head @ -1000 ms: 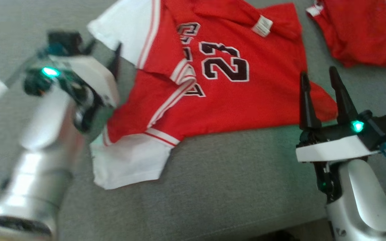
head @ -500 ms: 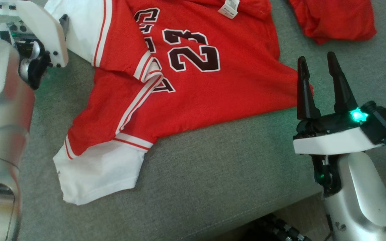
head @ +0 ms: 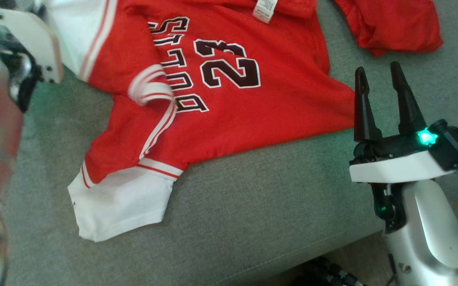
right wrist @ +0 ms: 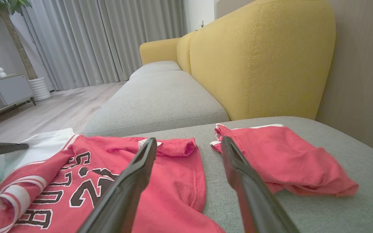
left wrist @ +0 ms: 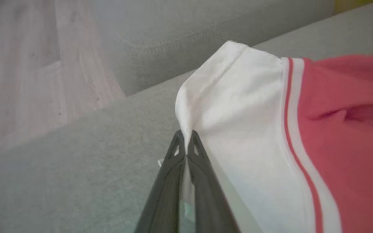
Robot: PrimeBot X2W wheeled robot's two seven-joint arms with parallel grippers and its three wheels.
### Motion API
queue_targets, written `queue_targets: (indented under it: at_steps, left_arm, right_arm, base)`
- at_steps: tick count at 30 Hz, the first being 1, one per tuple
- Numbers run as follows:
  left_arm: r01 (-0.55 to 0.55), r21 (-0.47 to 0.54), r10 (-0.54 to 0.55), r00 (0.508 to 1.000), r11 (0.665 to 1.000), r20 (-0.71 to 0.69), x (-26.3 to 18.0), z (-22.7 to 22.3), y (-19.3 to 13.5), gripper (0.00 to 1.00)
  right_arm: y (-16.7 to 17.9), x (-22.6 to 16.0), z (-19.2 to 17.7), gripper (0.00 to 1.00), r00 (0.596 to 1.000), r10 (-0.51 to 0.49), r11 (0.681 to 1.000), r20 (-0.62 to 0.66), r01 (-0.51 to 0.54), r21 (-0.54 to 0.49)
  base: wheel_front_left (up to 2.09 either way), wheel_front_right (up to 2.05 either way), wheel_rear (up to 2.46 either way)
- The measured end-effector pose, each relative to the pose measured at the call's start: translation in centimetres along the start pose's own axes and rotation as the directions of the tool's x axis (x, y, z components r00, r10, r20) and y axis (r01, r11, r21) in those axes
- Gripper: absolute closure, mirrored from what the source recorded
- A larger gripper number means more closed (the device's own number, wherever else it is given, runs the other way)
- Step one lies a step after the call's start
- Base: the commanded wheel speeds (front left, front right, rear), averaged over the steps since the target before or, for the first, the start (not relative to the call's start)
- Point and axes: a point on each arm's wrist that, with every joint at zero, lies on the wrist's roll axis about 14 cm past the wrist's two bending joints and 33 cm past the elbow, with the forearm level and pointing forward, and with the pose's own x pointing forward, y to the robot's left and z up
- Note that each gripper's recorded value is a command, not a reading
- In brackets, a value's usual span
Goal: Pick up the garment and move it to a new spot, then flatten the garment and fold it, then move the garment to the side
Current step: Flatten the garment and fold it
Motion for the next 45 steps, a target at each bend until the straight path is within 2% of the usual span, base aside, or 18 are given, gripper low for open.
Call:
queue_targets:
  at_steps: [8,12,16,17,18,19,25,30,37,45]
  left_arm:
    - [-0.156,0.134,0.126,0.969,0.979,0.212,-1.4,6.3,4.9,1.0]
    - [-0.257,0.176,0.2,0.937,0.95,0.287,-2.1,8.8,7.8,1.0]
    - [-0.383,0.169,0.307,0.885,0.908,0.35,-3.1,11.0,11.6,1.0]
    - [-0.405,0.162,0.327,0.872,0.9,0.364,-3.3,11.4,12.2,0.55]
    - [-0.431,0.153,0.348,0.854,0.889,0.386,-3.5,11.9,12.7,0.55]
    - [-0.448,0.149,0.36,0.841,0.881,0.403,-3.6,12.3,13.1,0.0]
    - [-0.435,0.12,0.346,0.83,0.892,0.438,-3.7,11.8,12.8,0.0]
    - [-0.394,0.023,0.331,0.801,0.919,0.499,-5.1,11.3,11.6,0.0]
    - [-0.304,-0.087,0.302,0.787,0.949,0.537,-8.3,9.0,9.1,0.0]
    - [-0.237,-0.223,0.323,0.768,0.946,0.553,-13.8,3.8,6.8,0.0]
  right_arm:
    - [0.4,0.0,-0.5,0.0,1.0,0.011,1.0,-0.013,-0.011,0.0]
    - [0.3,0.0,-1.0,0.0,1.0,0.009,1.0,-0.028,-0.009,-0.002]
    - [0.3,0.0,-1.6,0.0,0.999,0.01,1.0,-0.046,-0.01,-0.006]
    - [0.3,0.0,-1.7,0.0,0.999,0.01,1.0,-0.05,-0.01,-0.006]
    - [0.3,0.0,-1.9,0.0,0.998,0.01,1.0,-0.055,-0.01,-0.007]
    - [0.3,0.1,-2.1,0.0,0.998,0.01,1.0,-0.06,-0.011,-0.007]
    - [1.1,0.8,-2.9,0.0,0.997,0.033,0.999,-0.071,-0.034,-0.005]
    - [2.1,1.4,-2.8,0.0,0.996,0.062,0.998,-0.061,-0.063,-0.011]
    - [3.1,2.2,-1.1,0.0,0.996,0.088,0.996,-0.012,-0.089,-0.025]
    - [5.7,1.9,0.2,0.0,0.988,0.151,0.988,0.025,-0.151,-0.007]
  base:
    - [0.0,0.0,0.0]
    - [0.0,0.0,0.0]
    - [0.0,0.0,0.0]
    - [0.0,0.0,0.0]
    - [0.0,0.0,0.0]
    - [0.0,0.0,0.0]
    - [0.0,0.0,0.0]
    - [0.0,0.0,0.0]
    - [0.0,0.0,0.0]
    - [0.0,0.0,0.0]
